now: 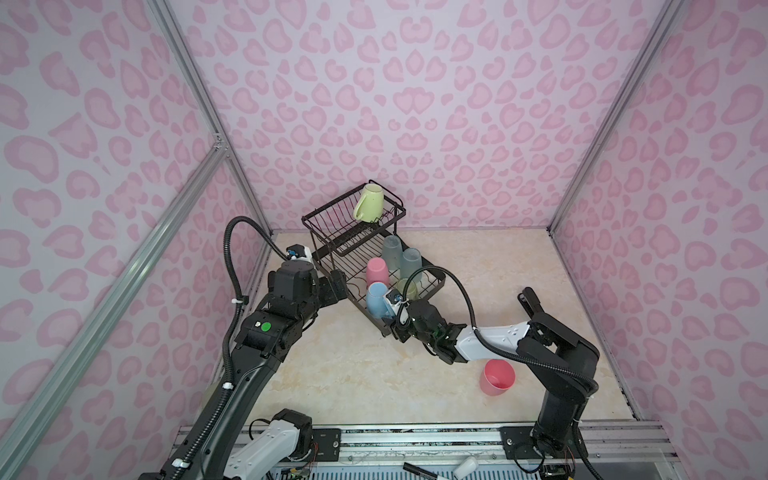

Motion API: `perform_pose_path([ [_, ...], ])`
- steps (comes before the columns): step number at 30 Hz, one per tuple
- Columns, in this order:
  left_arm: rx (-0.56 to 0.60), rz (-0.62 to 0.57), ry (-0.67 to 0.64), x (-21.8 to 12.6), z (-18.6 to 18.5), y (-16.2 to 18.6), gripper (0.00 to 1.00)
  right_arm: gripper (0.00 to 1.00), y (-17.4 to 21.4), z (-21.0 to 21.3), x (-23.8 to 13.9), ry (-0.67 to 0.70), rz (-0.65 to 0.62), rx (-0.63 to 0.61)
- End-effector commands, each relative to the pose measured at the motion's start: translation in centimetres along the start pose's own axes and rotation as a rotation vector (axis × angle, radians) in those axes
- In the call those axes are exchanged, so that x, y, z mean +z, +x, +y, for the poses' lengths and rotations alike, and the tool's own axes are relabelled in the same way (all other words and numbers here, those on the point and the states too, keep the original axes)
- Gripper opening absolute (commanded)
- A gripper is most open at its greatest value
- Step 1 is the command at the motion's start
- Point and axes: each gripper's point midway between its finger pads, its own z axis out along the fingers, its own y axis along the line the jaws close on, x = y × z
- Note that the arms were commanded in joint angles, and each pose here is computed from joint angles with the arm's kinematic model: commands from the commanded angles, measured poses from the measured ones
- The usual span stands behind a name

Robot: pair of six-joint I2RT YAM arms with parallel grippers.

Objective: Load the cups into the dish rack
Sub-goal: 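Release the blue mug with the right gripper while the left arm swings back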

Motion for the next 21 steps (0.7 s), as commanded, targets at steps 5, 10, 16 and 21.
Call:
perform_pose_path([
  [5, 0.009, 0.009, -0.033, -0.3, 0.9, 0.6, 0.94, 0.69, -2.3, -0.4, -1.6, 0.017, -0.058, -0.005],
  [10, 0.006, 0.028, -0.058, -0.4, 1.5, 1.2, 0.94, 0.7, -4.1, -0.7, -3.2, 0.023, -0.094, 0.007],
  [16, 0.003, 0.061, -0.102, -1.1, 2.7, 2.5, 0.94, 0.69, -5.6, -1.3, -5.3, 0.042, -0.114, 0.031],
  [21, -0.008, 0.112, -0.175, -1.9, 4.7, 4.6, 0.94, 0.69, -6.2, -2.5, -7.0, 0.092, -0.109, 0.059],
])
